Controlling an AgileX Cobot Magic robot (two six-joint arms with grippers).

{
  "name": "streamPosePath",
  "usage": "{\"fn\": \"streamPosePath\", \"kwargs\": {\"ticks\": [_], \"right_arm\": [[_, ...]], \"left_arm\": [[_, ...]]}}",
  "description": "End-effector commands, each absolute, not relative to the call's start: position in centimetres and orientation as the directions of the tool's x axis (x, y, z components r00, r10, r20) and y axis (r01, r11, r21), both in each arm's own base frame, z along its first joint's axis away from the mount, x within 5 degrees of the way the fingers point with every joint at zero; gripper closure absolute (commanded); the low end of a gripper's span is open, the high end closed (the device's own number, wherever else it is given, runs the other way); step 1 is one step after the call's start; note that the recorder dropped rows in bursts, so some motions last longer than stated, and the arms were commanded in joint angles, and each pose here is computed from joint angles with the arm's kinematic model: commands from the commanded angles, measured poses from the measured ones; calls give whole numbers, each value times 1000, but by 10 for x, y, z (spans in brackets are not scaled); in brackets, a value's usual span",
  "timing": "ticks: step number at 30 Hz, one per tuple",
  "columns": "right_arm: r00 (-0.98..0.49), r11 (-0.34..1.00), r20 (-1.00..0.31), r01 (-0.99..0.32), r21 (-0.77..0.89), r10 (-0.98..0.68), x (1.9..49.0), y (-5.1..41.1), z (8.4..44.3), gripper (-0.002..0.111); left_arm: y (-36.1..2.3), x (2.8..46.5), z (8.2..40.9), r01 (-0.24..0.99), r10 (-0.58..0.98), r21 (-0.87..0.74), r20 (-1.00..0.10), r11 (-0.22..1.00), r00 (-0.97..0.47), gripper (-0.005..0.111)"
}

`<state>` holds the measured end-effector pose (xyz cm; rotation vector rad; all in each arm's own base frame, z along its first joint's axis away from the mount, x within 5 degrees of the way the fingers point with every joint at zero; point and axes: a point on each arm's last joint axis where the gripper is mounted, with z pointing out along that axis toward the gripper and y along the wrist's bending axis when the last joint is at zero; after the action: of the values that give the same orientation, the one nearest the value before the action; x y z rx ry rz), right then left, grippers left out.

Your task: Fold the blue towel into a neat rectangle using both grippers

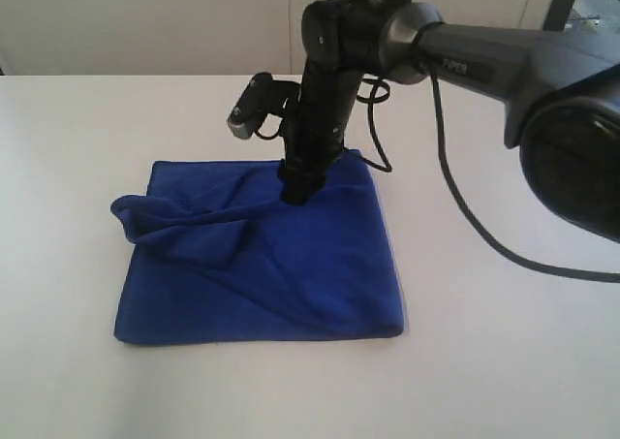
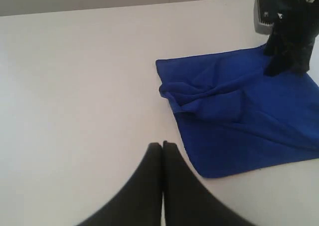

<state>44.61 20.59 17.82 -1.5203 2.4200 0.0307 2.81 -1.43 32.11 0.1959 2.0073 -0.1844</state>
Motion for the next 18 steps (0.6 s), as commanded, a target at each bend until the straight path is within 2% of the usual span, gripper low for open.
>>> {"fn": "streamPosePath", "kwargs": {"ticks": [1, 9, 18], "right_arm": [[-345, 376, -218, -918, -123, -913, 451, 206, 149, 54], [-378, 389, -156, -920, -44, -912, 450, 206, 107, 46], [-645, 651, -123, -759, -11, -754, 454, 195, 92, 46]], "left_arm": [[-14, 27, 319, 227, 58, -44, -902, 973, -428, 107], [-14, 27, 319, 227, 58, -44, -902, 973, -428, 107], [-14, 27, 319, 227, 58, -44, -902, 973, -428, 107]]}}
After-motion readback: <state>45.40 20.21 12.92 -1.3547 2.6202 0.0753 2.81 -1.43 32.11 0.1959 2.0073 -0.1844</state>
